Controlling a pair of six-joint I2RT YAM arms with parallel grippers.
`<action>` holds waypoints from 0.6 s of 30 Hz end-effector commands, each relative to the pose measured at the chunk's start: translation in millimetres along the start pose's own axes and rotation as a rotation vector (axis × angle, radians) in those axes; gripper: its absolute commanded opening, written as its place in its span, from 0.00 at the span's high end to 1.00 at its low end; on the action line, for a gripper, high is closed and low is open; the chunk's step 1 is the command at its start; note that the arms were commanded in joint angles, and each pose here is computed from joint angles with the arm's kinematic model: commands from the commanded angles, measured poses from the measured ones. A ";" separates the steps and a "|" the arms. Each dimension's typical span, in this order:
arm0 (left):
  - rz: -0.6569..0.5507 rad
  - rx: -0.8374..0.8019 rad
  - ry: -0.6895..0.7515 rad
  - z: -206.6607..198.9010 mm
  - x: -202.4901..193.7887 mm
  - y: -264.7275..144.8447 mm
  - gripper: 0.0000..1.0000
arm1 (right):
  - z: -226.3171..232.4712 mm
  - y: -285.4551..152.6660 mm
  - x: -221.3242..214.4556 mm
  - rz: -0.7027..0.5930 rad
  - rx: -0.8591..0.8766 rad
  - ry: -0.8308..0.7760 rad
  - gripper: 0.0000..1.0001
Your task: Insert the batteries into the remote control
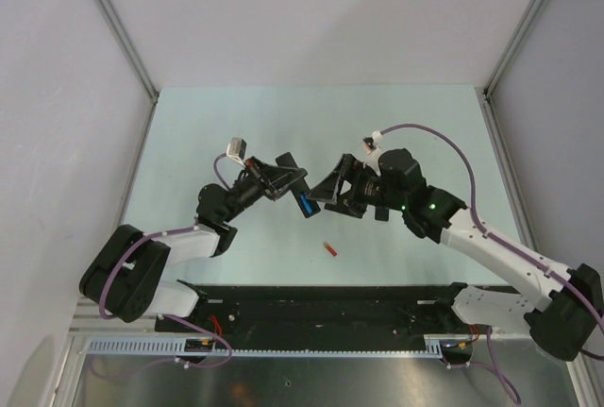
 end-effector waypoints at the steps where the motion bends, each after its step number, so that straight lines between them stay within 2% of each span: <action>1: 0.003 -0.152 0.061 -27.6 1.9 -2.0 1.00 | 14.0 8.0 0.5 0.054 0.078 -0.015 0.14; 8: 0.006 -0.172 0.060 -32.3 1.3 -3.6 1.00 | 11.4 21.7 -3.0 0.097 0.100 0.023 0.19; 18: 0.035 -0.214 0.055 -40.9 0.0 -4.5 1.00 | 9.4 15.0 0.4 0.079 0.165 0.006 0.27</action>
Point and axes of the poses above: each gripper's point midway between its finger pads, its own y axis out along the fingers, its own z axis along the line the jaws close on, x = y × z, the point moved 8 cm from there along -y, back along the fingers, and after that the axes turned 2 degrees about y, right-handed, at the moved point
